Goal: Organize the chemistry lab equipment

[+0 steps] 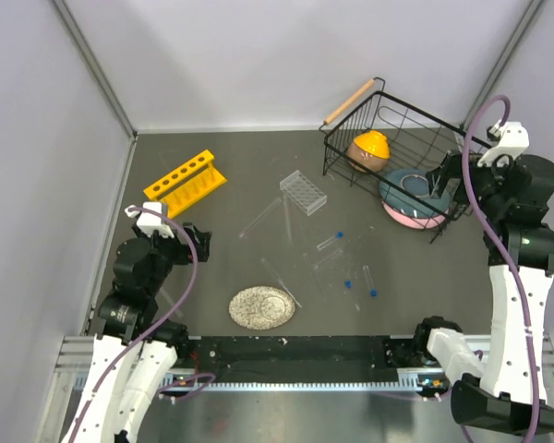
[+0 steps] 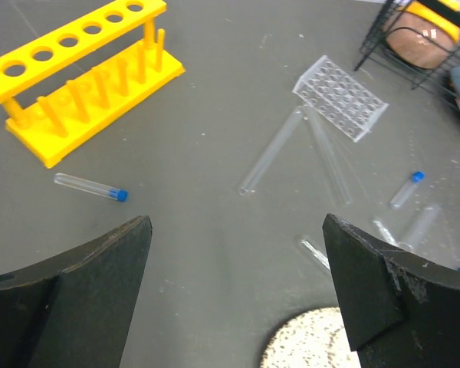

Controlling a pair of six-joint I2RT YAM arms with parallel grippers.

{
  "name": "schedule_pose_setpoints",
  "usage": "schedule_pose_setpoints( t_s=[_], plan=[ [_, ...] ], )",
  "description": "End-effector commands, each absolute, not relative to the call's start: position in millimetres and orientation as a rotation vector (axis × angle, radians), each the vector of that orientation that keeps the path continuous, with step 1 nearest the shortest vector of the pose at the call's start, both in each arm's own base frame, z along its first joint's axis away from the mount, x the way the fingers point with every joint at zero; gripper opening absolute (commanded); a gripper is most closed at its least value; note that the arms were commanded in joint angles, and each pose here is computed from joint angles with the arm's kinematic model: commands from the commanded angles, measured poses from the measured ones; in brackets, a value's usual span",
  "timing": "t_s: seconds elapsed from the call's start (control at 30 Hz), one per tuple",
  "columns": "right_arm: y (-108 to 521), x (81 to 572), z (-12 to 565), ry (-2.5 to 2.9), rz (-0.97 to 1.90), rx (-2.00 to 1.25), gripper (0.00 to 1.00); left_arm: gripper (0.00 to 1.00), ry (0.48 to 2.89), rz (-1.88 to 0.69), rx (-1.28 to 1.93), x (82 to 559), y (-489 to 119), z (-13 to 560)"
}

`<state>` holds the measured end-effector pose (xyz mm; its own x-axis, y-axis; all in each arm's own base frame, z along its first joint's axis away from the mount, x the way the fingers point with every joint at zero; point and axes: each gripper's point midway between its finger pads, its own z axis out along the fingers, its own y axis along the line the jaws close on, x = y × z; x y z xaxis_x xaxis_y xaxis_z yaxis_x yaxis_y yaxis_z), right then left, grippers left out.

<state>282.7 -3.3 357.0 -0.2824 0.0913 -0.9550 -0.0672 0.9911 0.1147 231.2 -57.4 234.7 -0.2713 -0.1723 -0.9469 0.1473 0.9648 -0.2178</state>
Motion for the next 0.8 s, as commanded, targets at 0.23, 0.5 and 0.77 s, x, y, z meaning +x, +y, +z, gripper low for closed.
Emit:
schedule_pose_setpoints(
  t_s=[0.23,0.5,0.77],
  plan=[
    [108.1,226.4,366.4,1.650,0.668,-0.809,0.99,0.99,1.836,-0.590,0.094,215.5,-101.7,284.0],
    [116.4,210.8,334.4,1.669,0.746,-0.873,0.99,0.99,1.836,-0.616,0.131,212.0,-106.8,295.2],
    [115.2,205.3,310.8,1.685,0.728,-0.906,0.99,0.99,1.858,-0.641,0.170,199.9,-110.4,290.6]
  ],
)
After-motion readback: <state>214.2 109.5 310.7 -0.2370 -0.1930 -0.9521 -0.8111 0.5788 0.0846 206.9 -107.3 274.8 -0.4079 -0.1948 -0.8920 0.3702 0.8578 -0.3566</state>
